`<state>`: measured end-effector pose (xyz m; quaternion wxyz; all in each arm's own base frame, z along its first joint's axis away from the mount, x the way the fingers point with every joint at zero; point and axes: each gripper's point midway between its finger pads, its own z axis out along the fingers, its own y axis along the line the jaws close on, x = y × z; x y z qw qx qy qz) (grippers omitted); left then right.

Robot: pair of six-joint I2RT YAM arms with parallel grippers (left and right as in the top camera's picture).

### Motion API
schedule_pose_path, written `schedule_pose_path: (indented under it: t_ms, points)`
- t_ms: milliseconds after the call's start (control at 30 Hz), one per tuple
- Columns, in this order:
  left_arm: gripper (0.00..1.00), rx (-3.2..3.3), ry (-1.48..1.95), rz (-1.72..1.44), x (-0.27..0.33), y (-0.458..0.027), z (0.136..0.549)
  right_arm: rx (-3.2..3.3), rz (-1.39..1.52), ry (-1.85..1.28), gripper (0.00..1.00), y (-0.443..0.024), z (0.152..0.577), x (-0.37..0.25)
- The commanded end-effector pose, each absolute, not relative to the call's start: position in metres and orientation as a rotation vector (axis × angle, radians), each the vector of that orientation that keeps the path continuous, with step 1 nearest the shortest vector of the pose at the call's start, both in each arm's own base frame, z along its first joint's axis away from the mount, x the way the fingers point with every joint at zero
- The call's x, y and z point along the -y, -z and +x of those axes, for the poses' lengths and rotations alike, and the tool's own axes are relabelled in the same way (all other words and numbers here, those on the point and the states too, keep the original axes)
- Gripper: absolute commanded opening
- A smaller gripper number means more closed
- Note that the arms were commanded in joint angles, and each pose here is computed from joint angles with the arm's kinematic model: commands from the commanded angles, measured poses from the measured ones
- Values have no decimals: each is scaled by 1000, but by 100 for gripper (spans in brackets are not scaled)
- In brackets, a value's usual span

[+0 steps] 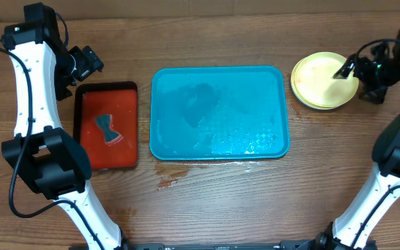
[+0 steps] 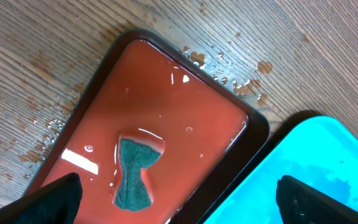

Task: Clean dirty plates on tray and stack at the side
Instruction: 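Lift the yellow plate with the right gripper and carry it right, then lower the yellow plate onto the plate stack and open the right gripper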

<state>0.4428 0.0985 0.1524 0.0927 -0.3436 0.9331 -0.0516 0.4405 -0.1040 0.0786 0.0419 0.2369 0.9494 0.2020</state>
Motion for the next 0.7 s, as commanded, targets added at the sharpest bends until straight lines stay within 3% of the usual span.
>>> schedule_pose_path:
  t_ms: [0,133,267,667]
  points:
    - [100,-2751,170,-976,-96,-164,446,-2847,553,-776,100,-117,439,80]
    - [100,-2751,170,-976,-96,-164,446,-2738,287,-942,100,-179,421,50]
    - [100,-2751,170,-976,-96,-164,446,-2682,109,-871,100,-233,391,38]
    - [100,-2751,170,-977,-96,-164,446,-2475,-50,-638,100,-352,291,2]
